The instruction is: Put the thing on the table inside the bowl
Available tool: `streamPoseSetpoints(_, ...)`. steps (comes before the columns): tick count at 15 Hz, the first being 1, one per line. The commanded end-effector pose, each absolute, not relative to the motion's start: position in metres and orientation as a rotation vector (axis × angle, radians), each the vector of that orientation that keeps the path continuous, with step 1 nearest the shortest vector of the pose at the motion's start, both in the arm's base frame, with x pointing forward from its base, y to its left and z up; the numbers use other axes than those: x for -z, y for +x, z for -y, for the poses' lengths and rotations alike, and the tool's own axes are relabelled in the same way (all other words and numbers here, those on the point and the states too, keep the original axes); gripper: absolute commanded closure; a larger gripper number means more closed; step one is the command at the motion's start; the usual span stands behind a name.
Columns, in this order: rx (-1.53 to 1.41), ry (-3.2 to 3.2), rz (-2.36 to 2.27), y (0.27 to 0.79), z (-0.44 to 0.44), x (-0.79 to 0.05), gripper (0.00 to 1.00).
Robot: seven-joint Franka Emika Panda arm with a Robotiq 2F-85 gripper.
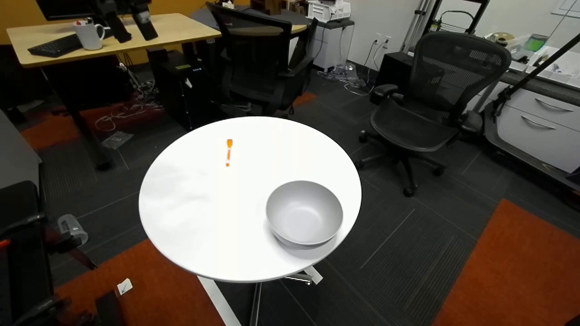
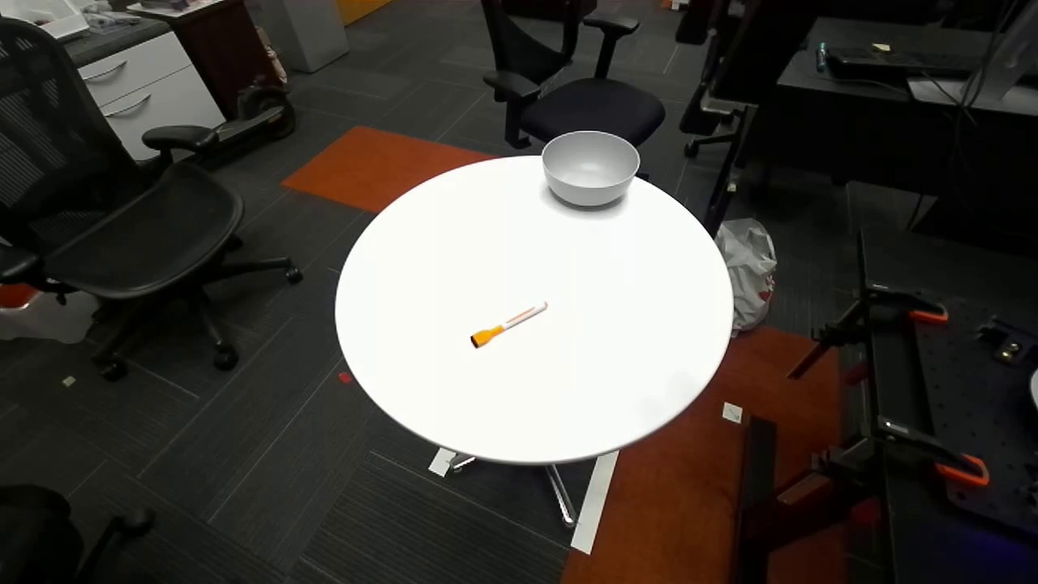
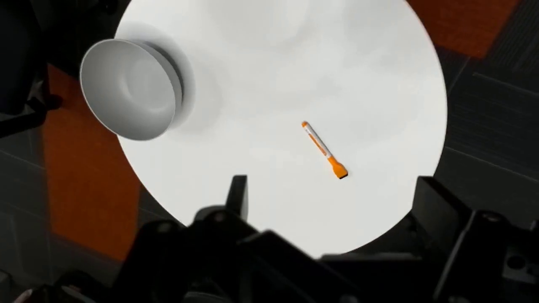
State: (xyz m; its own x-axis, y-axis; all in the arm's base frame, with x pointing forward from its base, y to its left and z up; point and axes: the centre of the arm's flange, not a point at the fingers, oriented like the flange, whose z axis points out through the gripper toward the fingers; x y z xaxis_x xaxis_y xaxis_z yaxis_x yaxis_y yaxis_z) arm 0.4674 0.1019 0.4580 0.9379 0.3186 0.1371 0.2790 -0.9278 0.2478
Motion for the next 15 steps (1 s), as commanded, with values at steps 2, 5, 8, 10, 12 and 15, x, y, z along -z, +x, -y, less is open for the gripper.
streamPoseSetpoints(2, -0.248, 2.842, -0.721, 0.52, -0.093, -0.436, 0.0)
streamPoseSetpoints(5, -0.238, 2.806, -0.886, 0.543, -0.092, -0.415, 0.0)
streamPoseSetpoints(8, -0.196, 2.767, -1.024, 0.563, -0.101, -0.387, 0.0)
streamPoseSetpoints(10, -0.174, 2.764, -1.096, 0.574, -0.106, -0.37, 0.0)
streamPoseSetpoints(12, -0.155, 2.761, -1.156, 0.583, -0.108, -0.355, 0.0)
streamPoseSetpoints(15, -0.136, 2.768, -1.229, 0.596, -0.105, -0.339, 0.0)
